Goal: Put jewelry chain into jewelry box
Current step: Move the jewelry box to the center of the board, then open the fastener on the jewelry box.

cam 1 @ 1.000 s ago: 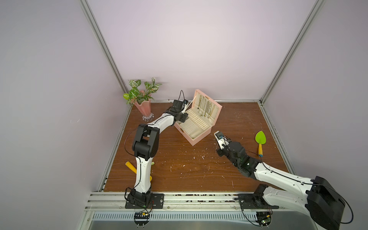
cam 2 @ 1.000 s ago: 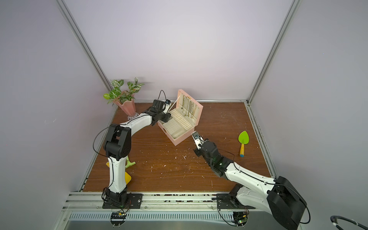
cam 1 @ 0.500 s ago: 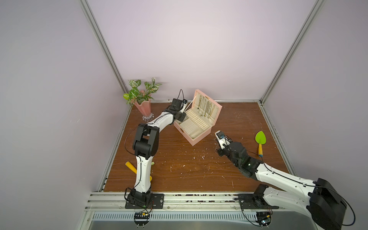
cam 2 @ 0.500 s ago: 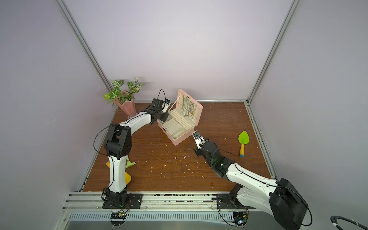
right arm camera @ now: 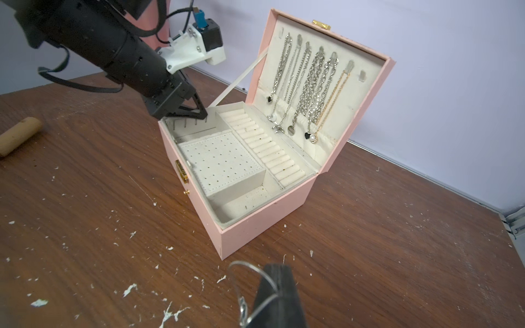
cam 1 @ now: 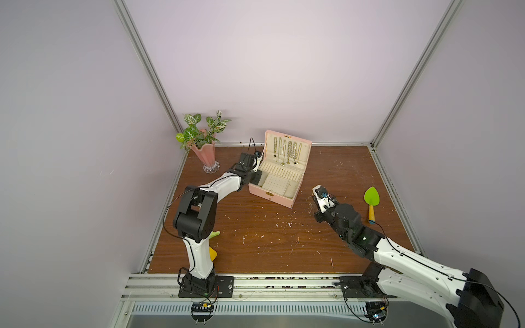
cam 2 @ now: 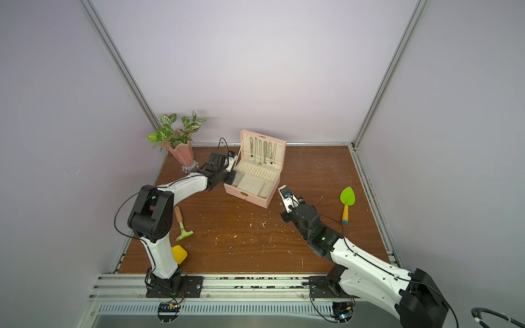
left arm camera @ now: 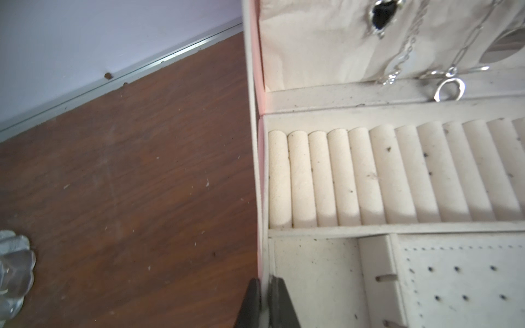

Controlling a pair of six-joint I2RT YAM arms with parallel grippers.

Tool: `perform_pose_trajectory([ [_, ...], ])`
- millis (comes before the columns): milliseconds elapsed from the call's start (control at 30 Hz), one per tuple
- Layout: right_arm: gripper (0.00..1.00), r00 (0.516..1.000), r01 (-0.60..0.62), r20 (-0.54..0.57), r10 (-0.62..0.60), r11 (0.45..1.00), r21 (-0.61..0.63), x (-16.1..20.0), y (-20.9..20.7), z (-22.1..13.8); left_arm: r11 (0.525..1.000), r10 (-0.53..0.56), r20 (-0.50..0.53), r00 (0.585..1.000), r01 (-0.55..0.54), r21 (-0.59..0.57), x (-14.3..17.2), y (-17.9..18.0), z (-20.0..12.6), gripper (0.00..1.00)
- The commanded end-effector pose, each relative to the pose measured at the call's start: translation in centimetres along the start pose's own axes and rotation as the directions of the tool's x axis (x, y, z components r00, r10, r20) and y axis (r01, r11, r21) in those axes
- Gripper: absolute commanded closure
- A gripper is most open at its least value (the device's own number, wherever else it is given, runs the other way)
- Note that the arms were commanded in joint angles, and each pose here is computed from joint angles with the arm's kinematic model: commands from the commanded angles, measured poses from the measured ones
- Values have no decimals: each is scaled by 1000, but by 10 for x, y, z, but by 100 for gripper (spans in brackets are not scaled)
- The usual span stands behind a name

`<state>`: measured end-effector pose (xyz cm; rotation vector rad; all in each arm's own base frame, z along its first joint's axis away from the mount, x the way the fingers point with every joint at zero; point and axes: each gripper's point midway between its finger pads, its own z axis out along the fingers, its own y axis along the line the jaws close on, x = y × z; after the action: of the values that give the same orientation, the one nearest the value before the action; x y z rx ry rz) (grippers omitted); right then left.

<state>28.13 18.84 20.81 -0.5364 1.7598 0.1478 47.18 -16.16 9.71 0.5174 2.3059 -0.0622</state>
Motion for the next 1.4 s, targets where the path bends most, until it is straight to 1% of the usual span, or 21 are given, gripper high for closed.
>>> perform_pose_trajectory([
  [0,99,999,-6,50,5,1000,27,-23,-9,-8,1000,-16,-104,994,15,-13,45,-19,-14,97],
  [100,99,998,3,65,-5,1000,24,-26,-10,-11,1000,-23,-121,992,20,-22,66,-33,-30,98],
  [300,99,995,7,100,-5,1000,-15,-31,-4,-16,997,-78,-129,989,76,-15,103,-61,-68,98],
  [500,99,991,3,131,4,999,-51,-35,0,-21,993,-119,-154,981,121,7,127,-79,-96,98],
  [600,99,990,3,141,5,998,-63,-37,2,-23,988,-141,-153,978,148,32,134,-83,-103,94],
  [633,99,990,3,141,6,998,-62,-37,1,-23,987,-147,-150,978,155,38,135,-84,-105,91],
  [667,99,990,2,140,6,998,-62,-37,1,-23,986,-152,-136,979,159,41,133,-84,-108,84],
  [700,99,990,2,140,7,998,-62,-36,1,-24,986,-155,-121,980,161,43,130,-83,-111,76],
  [767,99,990,1,140,8,998,-62,-35,1,-24,986,-158,-74,985,162,43,118,-80,-120,56],
  [833,99,990,0,142,9,998,-64,-33,2,-25,985,-164,-20,986,165,43,99,-76,-131,44],
  [867,99,990,-2,143,11,998,-65,-31,1,-25,986,-162,9,987,161,47,88,-75,-137,40],
  [933,99,989,-10,144,20,998,-69,-28,1,-25,989,-139,82,987,134,65,64,-74,-151,35],
  [1033,99,988,-44,143,55,996,-77,-23,-3,-22,995,-55,208,977,36,93,30,-79,-169,34],
  [1100,99,987,-61,146,74,994,-93,-20,-5,-20,990,27,301,953,-67,121,7,-93,-181,34],
  [1167,99,985,-66,150,83,991,-115,-18,-6,-18,970,119,387,914,-189,150,-13,-112,-190,35],
  [1267,99,984,-65,155,85,989,-129,-17,-12,-16,911,215,517,828,-361,200,-37,-142,-196,40],
  [1367,99,983,-71,161,93,988,-136,-17,-18,-14,851,281,629,725,-491,186,-56,-163,-195,46],
])
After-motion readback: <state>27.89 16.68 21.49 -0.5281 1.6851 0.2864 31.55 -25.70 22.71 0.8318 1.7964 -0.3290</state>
